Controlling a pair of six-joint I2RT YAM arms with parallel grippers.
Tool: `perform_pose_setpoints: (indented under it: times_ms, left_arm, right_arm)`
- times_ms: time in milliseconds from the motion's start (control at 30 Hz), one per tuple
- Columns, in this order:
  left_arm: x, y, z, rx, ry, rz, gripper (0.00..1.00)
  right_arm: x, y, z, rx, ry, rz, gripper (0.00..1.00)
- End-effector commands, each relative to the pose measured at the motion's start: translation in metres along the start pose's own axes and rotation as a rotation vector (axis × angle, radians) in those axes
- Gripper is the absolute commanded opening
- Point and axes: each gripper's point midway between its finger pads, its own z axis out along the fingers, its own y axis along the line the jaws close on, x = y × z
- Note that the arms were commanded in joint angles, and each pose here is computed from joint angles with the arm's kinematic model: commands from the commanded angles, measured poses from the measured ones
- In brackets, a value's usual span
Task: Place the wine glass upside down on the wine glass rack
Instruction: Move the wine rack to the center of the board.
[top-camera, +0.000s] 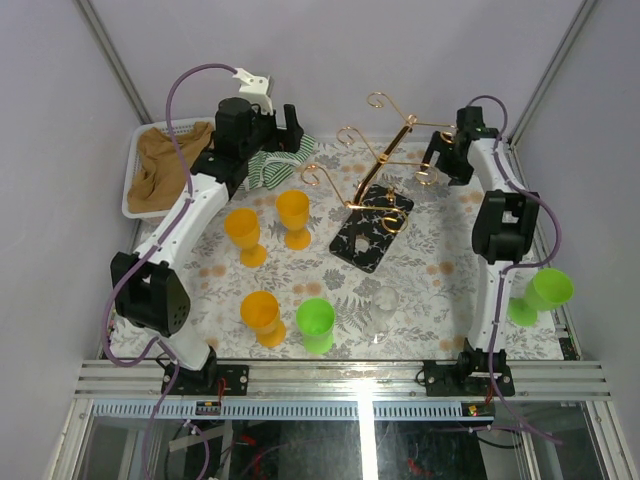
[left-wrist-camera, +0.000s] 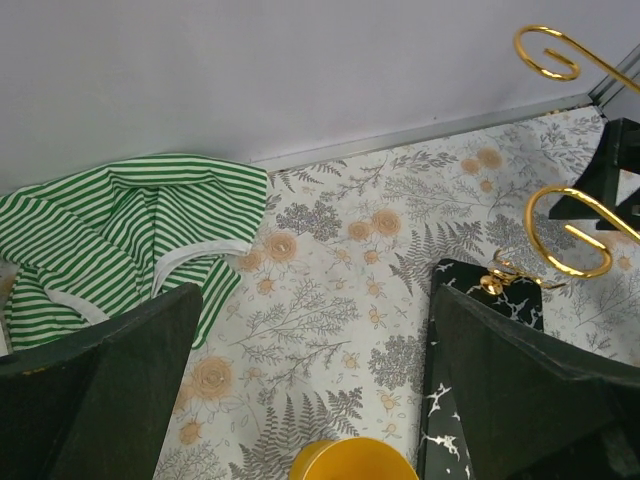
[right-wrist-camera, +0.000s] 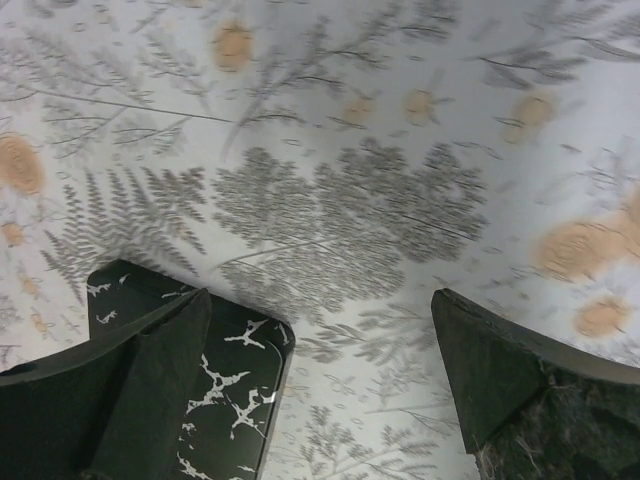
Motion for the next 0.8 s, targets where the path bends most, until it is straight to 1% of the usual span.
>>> perform_pose_setpoints:
  times_ms: [0,233,333,500,600,767]
  left_arm:
    - [-0.023,0.003,-0.013,-0.017,-0.076,0.015,1.0]
    - [-0.022,0.003,-0.016,-0.018,-0.075,0.014,1.0]
    - [-0.023,0.003,-0.016,-0.017,-0.077,0.013,1.0]
    - [-0.025,0.001,-0.016,-0.013,-0.081,0.003,1.0]
    - [-0.026,0.001,-0.016,-0.012,-0.072,-0.014,1.0]
    - [-0.023,0.003,-0.013,-0.023,-0.049,-0.035,1.0]
  right_arm:
    - [0.023,0.055,0.004,-0.082,0.069,-0.101,0.99]
    - [0.026,0.093,0.007,-0.15,0.061,-0.142,0.99]
    - [0.021,0.097,0.002,-0.145,0.038,-0.146,1.0]
    - [0.009,0.086,-0.015,-0.106,-0.004,-0.183,0.99]
    - [0.002,0.066,-0.03,-0.085,-0.008,-0.148,0.99]
    - [-0.019,0.028,-0.058,-0.071,-0.063,-0.059,0.99]
